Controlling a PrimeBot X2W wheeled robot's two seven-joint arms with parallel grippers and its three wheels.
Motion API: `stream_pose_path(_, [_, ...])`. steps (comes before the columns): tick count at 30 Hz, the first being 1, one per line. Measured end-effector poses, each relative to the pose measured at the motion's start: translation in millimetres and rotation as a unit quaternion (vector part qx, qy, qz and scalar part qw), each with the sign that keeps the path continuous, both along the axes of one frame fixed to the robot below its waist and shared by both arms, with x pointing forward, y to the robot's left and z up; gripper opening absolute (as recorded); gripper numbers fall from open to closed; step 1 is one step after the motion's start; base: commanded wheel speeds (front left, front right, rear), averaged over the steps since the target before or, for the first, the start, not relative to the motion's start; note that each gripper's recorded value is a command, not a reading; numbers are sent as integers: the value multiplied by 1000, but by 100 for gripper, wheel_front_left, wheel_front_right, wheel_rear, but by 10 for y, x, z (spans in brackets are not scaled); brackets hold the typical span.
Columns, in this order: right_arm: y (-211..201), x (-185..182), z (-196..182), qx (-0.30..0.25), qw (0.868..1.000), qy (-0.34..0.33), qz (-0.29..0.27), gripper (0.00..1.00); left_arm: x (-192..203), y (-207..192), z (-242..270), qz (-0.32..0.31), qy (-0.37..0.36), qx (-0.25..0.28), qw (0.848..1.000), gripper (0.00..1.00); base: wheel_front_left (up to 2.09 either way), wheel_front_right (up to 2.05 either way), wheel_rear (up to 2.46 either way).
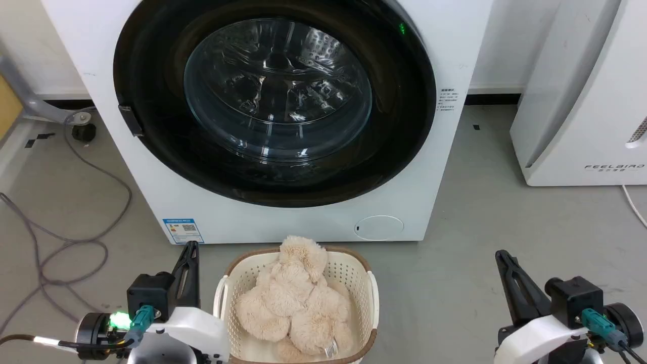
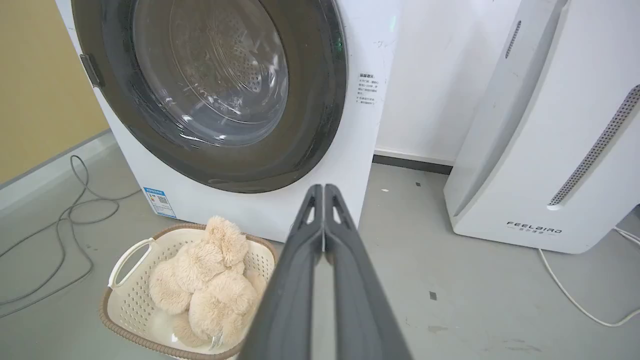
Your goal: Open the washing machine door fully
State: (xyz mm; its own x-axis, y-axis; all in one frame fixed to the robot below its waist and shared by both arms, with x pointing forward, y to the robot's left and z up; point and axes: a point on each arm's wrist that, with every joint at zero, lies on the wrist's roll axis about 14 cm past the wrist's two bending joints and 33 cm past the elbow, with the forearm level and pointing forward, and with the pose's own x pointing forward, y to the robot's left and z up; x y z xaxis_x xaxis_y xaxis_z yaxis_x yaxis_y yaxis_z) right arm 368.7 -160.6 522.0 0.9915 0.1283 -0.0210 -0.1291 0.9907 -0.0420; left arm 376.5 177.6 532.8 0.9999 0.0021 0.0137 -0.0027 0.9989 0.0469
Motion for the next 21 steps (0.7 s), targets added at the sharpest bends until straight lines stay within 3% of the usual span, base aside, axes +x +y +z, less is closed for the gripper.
stream_pose_path(21, [0, 0, 0, 0, 1000, 0, 0, 0, 0, 1, 0, 0, 0, 0, 1000, 0, 0, 0, 0])
